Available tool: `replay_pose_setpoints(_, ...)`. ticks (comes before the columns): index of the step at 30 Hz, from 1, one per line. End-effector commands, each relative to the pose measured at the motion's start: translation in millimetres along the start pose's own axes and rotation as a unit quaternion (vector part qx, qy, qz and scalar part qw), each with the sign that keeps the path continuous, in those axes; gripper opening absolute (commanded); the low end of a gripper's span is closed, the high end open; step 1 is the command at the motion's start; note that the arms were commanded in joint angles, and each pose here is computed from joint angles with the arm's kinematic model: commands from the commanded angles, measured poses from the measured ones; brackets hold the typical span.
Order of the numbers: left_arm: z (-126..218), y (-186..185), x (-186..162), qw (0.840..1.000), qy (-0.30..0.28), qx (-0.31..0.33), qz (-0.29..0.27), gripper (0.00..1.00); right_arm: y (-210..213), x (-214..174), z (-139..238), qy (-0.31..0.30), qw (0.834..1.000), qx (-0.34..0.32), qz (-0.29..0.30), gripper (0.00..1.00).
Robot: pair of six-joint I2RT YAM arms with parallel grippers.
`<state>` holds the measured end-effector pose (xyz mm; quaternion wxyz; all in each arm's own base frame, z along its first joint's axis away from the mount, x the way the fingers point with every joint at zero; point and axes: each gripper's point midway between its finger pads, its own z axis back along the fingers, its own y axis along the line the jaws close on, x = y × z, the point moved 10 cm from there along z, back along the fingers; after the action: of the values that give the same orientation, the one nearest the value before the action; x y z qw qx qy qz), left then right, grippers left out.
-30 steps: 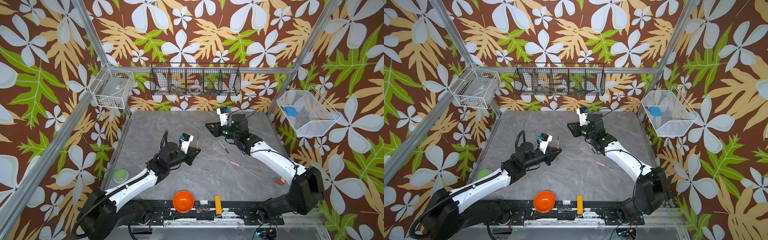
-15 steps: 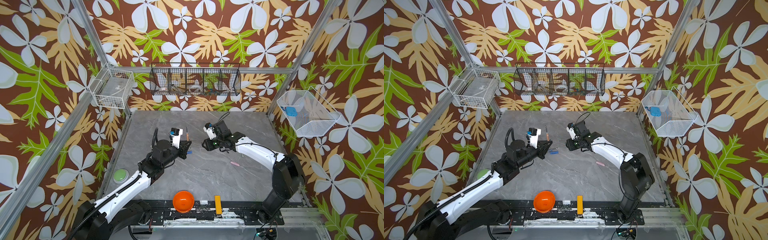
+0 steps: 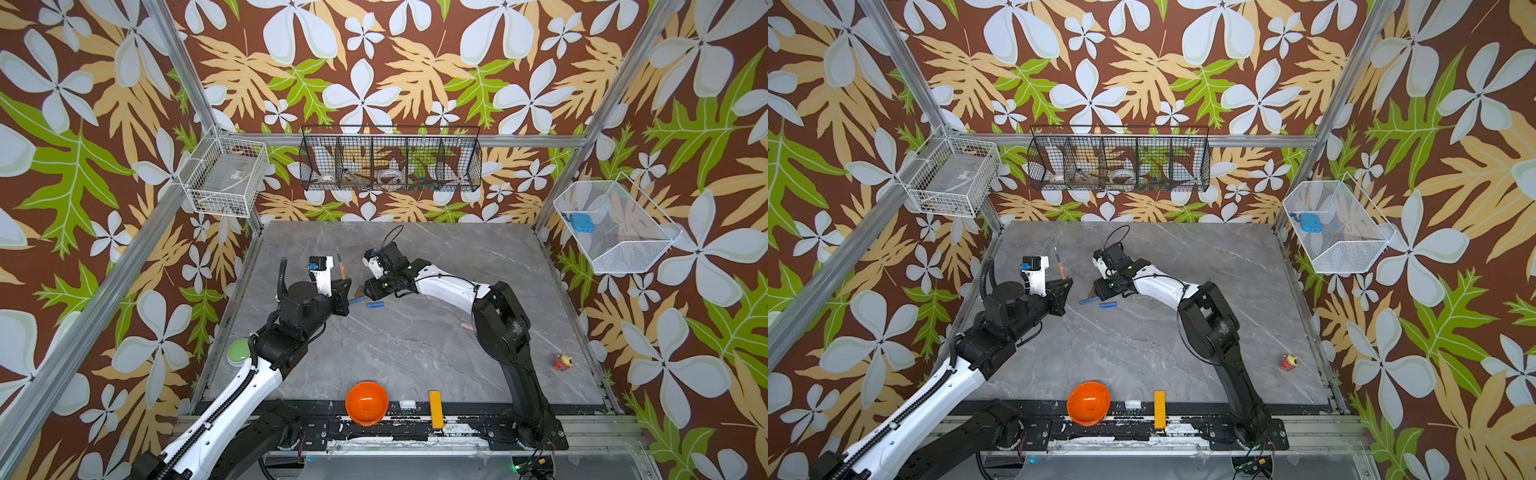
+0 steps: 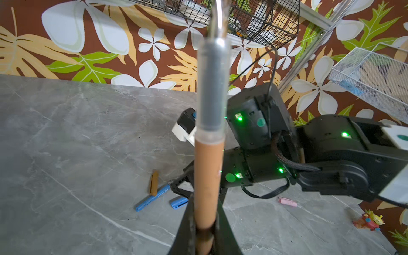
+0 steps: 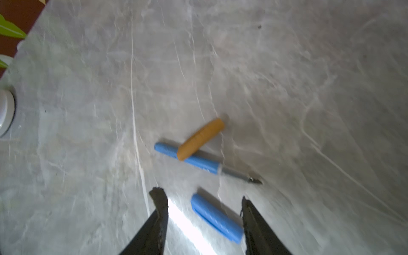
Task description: Insert the pens into the pen caps
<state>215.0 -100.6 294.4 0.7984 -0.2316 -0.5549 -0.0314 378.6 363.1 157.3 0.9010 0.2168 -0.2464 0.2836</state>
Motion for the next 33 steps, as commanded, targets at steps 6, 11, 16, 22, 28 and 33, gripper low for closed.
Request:
replay_pose_setpoints(6,10.0,5.4,-1.5,1.0,-0.01,0.025,-0.001,0.0,0.1,5.6,-37.7,0.013,1.0,-0.016,-0.01,0.56)
replay_pose_setpoints(11,9.8,5.9,-3.8,1.0,-0.002,0.025,0.0,0.0,0.7,16.8,-49.8,0.0,0.998,-0.064,0.005,0.56)
replay_pose_setpoints(16,10.8,6.6,-5.7,1.0,-0.002,0.025,0.001,0.0,2.7,18.3,-57.2,-0.006,0.997,-0.071,0.02,0.57)
replay_pose_setpoints(22,9.3,7.3,-8.6,1.0,0.004,0.024,0.0,0.0,6.2,10.6,-70.1,0.01,0.991,-0.117,0.061,0.57)
replay_pose_setpoints(28,9.5,7.0,-8.8,1.0,0.003,0.021,0.002,0.0,1.5,6.5,-76.9,0.019,0.988,-0.135,0.069,0.58)
replay_pose_setpoints(33,9.3,7.3,-9.4,1.0,0.003,0.022,0.001,0.0,-4.0,9.1,-74.5,0.011,0.985,-0.161,0.062,0.56)
